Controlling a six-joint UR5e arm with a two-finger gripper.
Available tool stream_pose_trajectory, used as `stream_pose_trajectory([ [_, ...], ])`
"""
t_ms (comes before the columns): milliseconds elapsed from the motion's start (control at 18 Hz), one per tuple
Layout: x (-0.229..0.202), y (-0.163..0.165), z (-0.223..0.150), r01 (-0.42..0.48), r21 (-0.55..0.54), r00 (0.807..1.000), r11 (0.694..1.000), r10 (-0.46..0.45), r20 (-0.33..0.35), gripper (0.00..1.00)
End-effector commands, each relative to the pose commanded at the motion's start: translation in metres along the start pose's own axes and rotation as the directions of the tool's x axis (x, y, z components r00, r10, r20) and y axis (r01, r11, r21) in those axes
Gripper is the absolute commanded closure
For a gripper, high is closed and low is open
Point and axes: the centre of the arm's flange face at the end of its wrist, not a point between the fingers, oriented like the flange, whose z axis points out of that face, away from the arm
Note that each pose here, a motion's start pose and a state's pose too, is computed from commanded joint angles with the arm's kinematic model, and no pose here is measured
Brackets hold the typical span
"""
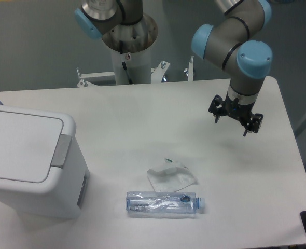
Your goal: Open the trash can
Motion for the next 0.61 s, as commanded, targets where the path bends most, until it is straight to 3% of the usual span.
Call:
stream_pose_trajectory([
  [444,-0.004,-0.009,0.003,-0.017,0.018,0.999,1.000,0.016,0.043,0.00],
  [611,-0.003,-0.018,0.000,-0.017,0.112,0.999,0.994,0.013,0.036,0.00],
])
